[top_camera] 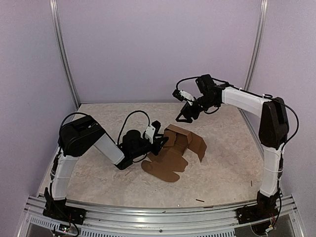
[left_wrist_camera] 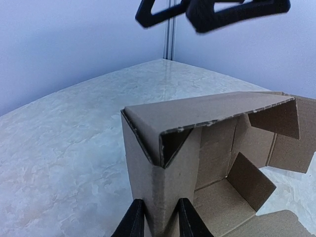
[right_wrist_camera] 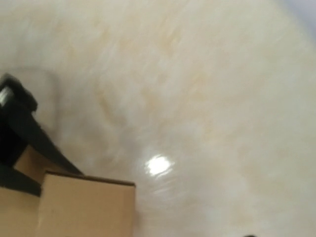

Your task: Fold the paper box

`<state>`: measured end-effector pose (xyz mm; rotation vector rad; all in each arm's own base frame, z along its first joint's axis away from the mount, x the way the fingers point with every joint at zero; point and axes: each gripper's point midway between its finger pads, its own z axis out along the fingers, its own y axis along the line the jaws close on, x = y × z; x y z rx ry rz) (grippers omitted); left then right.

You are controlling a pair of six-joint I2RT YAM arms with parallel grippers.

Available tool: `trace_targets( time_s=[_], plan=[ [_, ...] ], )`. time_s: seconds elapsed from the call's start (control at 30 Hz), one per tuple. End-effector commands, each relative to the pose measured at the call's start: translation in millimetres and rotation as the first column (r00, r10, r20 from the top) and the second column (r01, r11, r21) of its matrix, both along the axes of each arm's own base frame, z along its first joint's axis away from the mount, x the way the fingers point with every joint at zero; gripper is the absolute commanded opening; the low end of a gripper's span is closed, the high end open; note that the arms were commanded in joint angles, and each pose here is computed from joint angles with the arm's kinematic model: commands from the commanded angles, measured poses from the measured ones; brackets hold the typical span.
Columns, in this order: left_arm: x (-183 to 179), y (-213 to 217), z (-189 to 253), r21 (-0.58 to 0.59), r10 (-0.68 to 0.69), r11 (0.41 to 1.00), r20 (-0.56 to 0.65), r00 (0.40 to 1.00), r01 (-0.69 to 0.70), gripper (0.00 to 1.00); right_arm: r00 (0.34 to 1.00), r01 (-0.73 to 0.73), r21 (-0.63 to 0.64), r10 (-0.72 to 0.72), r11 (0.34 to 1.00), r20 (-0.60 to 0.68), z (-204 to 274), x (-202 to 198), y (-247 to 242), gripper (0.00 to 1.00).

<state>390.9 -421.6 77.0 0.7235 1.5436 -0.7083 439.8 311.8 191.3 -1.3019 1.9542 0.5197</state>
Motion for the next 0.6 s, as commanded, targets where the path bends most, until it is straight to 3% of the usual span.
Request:
trace_targets(
  time_s=[0.0, 0.57],
  plan=[
    [0.0, 0.3, -12.4, 0.004, -0.013, 1.0, -0.021, 1.0, 0.013, 0.24, 0.926, -0.008, 0.086, 0.04, 0.996, -0.376, -47.4, -24.8, -1.6, 0.75],
    [5.1, -17.1, -29.7, 0.067, -0.066, 0.995, -0.061, 0.996, 0.07, 0.3, 0.792, -0.03, 0.2, 0.146, 0.979, -0.593, -79.4, -53.8, -0.6, 0.68]
  ],
)
